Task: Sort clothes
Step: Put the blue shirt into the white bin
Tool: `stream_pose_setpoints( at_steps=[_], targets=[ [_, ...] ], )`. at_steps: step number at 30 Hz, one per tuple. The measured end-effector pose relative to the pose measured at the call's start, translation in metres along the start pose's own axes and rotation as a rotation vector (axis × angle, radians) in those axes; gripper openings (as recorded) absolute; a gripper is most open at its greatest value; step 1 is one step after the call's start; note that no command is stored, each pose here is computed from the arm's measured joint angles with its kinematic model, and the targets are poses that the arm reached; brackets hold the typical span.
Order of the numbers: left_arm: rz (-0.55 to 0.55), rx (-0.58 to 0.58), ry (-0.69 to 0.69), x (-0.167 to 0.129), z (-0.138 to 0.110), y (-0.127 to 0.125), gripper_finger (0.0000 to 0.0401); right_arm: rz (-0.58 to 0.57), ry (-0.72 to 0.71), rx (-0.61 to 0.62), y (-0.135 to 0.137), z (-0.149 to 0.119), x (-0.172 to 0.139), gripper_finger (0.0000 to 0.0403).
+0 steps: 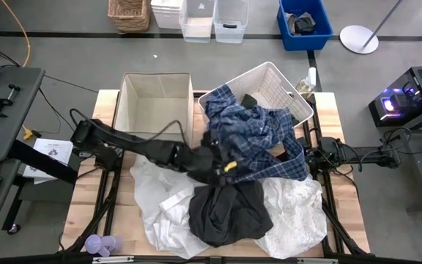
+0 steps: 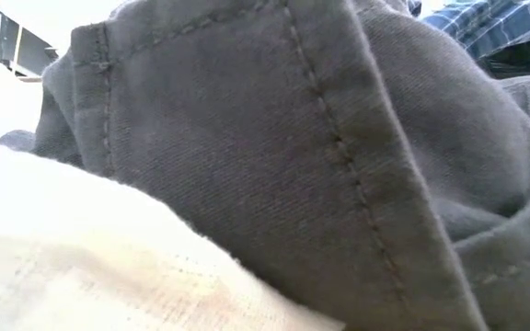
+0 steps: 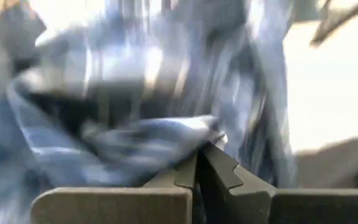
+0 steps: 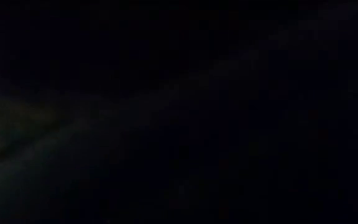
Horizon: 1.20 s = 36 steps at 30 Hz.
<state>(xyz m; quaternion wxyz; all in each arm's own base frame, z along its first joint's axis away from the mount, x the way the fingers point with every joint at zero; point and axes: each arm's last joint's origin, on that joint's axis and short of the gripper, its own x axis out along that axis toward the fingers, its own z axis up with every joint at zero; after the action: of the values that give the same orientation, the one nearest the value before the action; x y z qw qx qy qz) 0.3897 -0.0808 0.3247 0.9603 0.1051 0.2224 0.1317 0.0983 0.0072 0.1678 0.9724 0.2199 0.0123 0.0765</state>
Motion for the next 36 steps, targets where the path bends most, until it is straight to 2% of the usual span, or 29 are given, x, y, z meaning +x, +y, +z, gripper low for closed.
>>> stream_pose_setpoints(
  at_steps=[3,6,9,11,13,15,17,19,22,24,26,28,30,36],
  targets=[
    [0.004,0.030,-0.237,-0.023,0.060,0.014,0.0001,0.000,0.000,0.000,0.000,0.000,0.000,0.0000],
    [0.115,0.070,-0.502,-0.048,0.111,0.042,0.0000,0.000,0.000,0.000,0.000,0.000,0.000,0.0000],
    [0.301,0.093,-0.676,-0.054,0.142,0.078,0.0000,0.000,0.000,0.000,0.000,0.000,0.000,0.0000],
    [0.396,0.096,-0.704,-0.045,0.151,0.103,0.0000,0.000,0.000,0.000,0.000,0.000,0.000,0.0000],
    [0.458,0.083,-0.673,-0.027,0.151,0.128,0.0000,0.000,0.000,0.000,0.000,0.000,0.000,0.0000],
    [0.503,0.050,-0.571,0.000,0.140,0.151,0.0000,0.000,0.000,0.000,0.000,0.000,0.000,0.0000],
    [0.537,0.013,-0.414,0.031,0.119,0.169,0.0000,0.000,0.000,0.000,0.000,0.000,0.000,0.0000],
    [0.531,-0.016,-0.195,0.063,0.088,0.179,0.0000,0.000,0.000,0.000,0.000,0.000,0.000,0.0000],
    [0.387,-0.112,0.121,0.090,0.041,0.177,0.0000,0.000,0.000,0.000,0.000,0.000,0.000,0.0000],
    [0.259,-0.179,0.247,0.097,0.023,0.170,0.0000,0.000,0.000,0.000,0.000,0.000,0.000,0.0000],
    [0.146,-0.195,0.353,0.100,0.010,0.162,0.0000,0.000,0.000,0.000,0.000,0.000,0.000,0.0000],
    [0.098,-0.182,0.404,0.102,0.004,0.156,0.0002,0.001,0.000,0.000,0.000,0.000,0.000,0.0000],
    [0.118,-0.166,0.418,0.103,0.002,0.152,0.0010,0.001,0.000,0.000,0.000,0.000,0.000,0.0000],
    [0.110,-0.177,0.250,0.070,0.046,0.171,0.0075,0.000,0.000,0.000,0.000,0.000,0.000,0.0000]
  ],
)
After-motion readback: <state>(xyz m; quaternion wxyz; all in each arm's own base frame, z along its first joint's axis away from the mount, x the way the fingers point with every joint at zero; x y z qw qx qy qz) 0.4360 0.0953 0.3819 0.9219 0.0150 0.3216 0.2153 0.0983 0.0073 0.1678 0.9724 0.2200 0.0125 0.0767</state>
